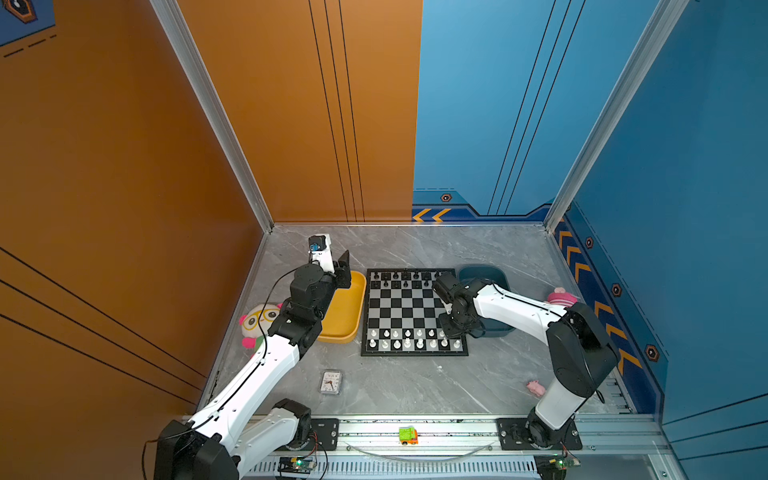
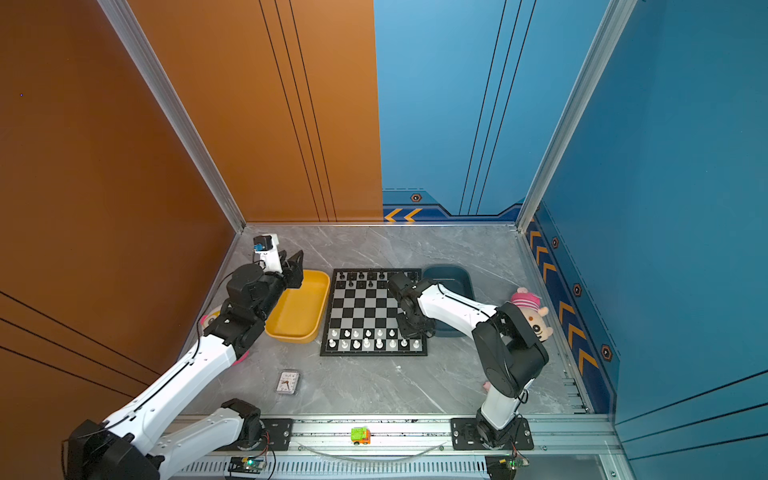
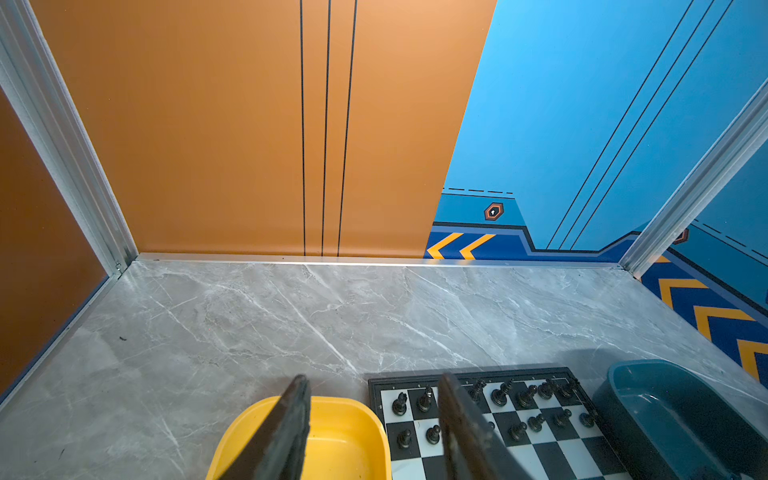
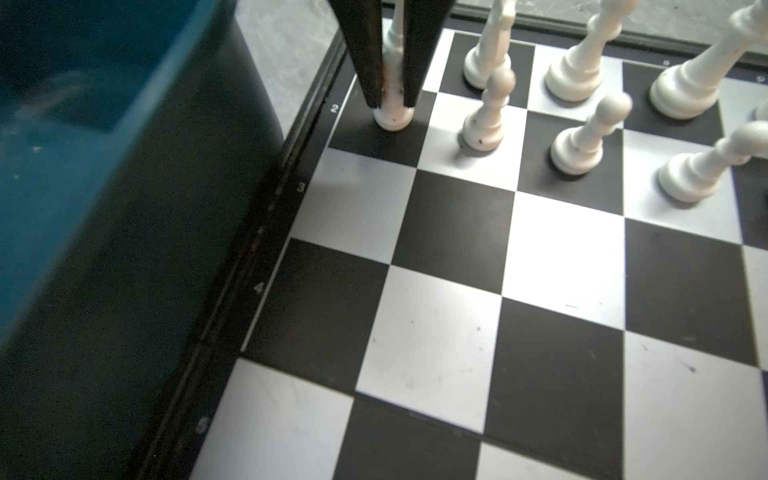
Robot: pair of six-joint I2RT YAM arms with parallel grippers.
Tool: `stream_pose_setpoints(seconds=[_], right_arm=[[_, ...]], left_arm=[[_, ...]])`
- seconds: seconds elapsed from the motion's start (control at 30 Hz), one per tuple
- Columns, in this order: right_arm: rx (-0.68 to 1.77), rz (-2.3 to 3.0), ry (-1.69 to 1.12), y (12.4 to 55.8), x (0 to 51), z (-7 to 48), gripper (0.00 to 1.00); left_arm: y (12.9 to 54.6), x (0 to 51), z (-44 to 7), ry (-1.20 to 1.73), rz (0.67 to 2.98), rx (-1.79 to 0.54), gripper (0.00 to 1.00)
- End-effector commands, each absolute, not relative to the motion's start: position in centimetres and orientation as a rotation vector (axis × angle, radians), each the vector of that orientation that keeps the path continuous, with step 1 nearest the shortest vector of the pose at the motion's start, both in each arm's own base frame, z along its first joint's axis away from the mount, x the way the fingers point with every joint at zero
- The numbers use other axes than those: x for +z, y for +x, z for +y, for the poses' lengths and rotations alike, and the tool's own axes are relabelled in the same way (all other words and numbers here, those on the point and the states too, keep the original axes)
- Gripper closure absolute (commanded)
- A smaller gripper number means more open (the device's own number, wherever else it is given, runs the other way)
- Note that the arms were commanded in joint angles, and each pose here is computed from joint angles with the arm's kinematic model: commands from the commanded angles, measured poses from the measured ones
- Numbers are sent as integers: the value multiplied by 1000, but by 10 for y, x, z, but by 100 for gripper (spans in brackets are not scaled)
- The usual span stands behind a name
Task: Set up the chess pieces on the board
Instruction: 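Lower the white pawn onto the last empty near-row square with the right gripper, then open the right gripper and raise it off the board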
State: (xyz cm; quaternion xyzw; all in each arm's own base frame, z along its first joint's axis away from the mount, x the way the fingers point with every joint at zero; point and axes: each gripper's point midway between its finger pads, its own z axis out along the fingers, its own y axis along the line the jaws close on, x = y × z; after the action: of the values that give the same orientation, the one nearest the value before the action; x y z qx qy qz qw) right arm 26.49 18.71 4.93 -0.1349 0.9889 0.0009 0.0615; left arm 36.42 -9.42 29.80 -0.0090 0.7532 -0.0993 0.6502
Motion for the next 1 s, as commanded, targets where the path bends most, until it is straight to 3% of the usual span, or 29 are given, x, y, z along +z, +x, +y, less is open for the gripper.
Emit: stream_pose_setpoints(seconds=[0.0,0.27,0.67,0.97], right_arm=[[-26,3001,-367,264,43,177,100],[-31,3015,-367,261,39,175,100],[-24,3015,-362,261,40,176,78],[-5,2998,-361,264,46,179,74]], left_arm=[[361,296,-96,-19,1712,-244,49],[362,296,-96,-18,1714,-243,49],[362,294,-96,-19,1718,-244,49],[362,295,-97,-17,1716,-247,49]])
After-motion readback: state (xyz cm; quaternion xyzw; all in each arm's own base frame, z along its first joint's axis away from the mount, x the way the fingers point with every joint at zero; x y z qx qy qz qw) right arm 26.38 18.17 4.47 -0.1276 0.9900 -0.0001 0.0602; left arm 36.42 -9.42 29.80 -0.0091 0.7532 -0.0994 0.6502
